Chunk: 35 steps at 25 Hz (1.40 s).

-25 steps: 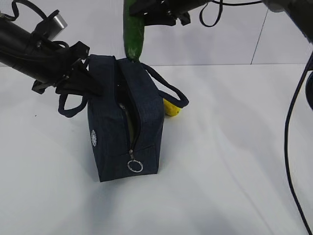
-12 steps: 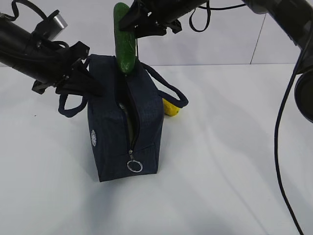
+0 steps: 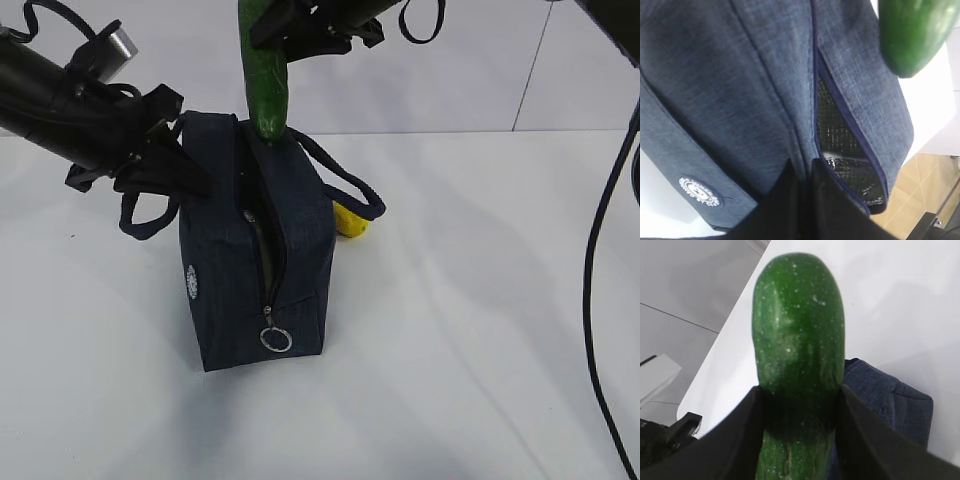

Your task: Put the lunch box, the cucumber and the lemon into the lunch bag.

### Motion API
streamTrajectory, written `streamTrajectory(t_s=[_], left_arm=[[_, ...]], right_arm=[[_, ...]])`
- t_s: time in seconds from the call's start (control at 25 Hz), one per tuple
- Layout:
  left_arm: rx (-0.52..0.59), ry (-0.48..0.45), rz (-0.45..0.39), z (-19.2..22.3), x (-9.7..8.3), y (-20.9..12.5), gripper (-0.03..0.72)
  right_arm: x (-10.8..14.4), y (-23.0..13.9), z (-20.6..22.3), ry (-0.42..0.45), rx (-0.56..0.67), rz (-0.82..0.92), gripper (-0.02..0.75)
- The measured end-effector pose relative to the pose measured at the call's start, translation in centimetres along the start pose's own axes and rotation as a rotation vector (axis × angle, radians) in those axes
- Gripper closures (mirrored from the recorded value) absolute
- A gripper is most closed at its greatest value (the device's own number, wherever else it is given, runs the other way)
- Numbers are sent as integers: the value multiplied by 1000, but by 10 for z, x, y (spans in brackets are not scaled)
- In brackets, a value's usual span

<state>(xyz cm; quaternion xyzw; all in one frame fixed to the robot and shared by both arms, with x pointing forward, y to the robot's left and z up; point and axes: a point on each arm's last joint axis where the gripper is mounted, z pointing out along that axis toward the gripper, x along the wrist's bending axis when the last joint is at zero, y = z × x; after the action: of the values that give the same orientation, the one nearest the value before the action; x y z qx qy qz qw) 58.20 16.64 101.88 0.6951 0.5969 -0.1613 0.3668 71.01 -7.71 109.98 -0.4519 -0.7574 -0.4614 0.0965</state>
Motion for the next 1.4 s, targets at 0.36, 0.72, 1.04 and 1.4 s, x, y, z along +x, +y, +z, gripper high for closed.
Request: streamTrajectory(t_s=[0.36,0.72,1.04,1.4], left_arm=[[-1,-1,-1,0,0,0,691],[-1,-1,-1,0,0,0,691],[0,0,0,0,0,0,691],[-1,-1,-1,0,0,0,691]], right_arm=[[4,-3,6,-10,16,-59,407],[8,-17,0,-50,100,-4,408],[9,-42,23,0,205,63,408],[-1,-60,39,-43,282,78,408]])
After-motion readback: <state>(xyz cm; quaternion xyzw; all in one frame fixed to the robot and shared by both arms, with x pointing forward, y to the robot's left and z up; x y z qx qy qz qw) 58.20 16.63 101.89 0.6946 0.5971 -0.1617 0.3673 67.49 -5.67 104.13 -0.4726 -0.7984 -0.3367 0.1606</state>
